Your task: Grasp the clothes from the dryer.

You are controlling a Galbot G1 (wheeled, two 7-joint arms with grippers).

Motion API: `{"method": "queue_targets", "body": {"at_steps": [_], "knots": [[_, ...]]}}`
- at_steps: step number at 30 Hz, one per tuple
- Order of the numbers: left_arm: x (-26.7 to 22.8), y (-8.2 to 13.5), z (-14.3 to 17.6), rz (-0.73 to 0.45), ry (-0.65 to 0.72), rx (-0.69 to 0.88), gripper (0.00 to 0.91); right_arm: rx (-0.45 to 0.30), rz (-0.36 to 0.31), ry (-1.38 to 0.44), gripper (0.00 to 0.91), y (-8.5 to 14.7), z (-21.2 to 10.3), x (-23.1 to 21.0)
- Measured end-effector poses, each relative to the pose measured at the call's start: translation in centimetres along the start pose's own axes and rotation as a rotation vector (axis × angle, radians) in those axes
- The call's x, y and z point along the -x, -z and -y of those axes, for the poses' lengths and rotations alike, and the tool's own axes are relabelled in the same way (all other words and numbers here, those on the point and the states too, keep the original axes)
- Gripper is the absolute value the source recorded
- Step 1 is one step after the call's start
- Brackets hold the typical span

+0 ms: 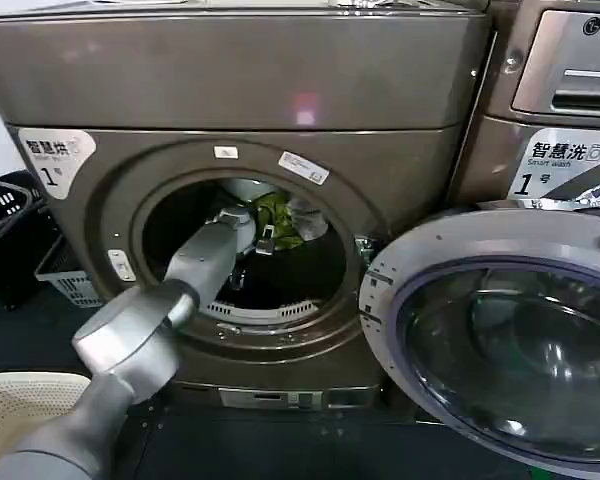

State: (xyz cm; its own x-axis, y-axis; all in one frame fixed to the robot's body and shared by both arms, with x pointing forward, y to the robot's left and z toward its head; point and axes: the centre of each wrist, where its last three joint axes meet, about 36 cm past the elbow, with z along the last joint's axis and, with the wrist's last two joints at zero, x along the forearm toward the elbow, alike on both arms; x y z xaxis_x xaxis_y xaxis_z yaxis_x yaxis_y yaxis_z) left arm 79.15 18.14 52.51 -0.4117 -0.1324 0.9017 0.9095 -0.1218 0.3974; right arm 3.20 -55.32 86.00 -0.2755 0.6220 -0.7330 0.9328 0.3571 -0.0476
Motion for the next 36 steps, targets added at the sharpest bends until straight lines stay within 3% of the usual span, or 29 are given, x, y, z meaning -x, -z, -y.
{"method": "queue_targets", "body": {"at_steps": [17,18,19,20,21,22,23,36], "knots": [[2.2,-1.7,1.7,-0.059,-0.125,0.071,0.907,-0.005,0.004,0.015,0.907,0.2,-0.4,-0.1],[2.3,-1.7,1.8,-0.060,-0.128,0.071,0.774,-0.006,0.005,0.016,0.907,0.2,-0.4,-0.1],[2.4,-1.8,1.9,-0.061,-0.131,0.070,0.557,-0.006,0.007,0.016,0.907,0.3,-0.4,-0.1],[2.5,-1.8,2.0,-0.061,-0.134,0.070,0.159,-0.006,0.008,0.017,0.907,0.3,-0.4,0.0],[2.6,-1.8,2.0,-0.062,-0.137,0.069,0.137,-0.007,0.009,0.018,0.907,0.3,-0.4,0.0],[2.7,-1.8,2.1,-0.061,-0.142,0.069,0.034,-0.007,0.009,0.019,0.907,0.3,-0.4,0.0],[2.8,-1.8,2.2,-0.061,-0.147,0.070,0.000,-0.007,0.010,0.019,0.907,0.3,-0.4,0.0],[4.4,-1.7,3.6,-0.058,-0.199,0.076,0.000,-0.003,0.017,0.026,0.907,0.4,-0.5,0.1]]}}
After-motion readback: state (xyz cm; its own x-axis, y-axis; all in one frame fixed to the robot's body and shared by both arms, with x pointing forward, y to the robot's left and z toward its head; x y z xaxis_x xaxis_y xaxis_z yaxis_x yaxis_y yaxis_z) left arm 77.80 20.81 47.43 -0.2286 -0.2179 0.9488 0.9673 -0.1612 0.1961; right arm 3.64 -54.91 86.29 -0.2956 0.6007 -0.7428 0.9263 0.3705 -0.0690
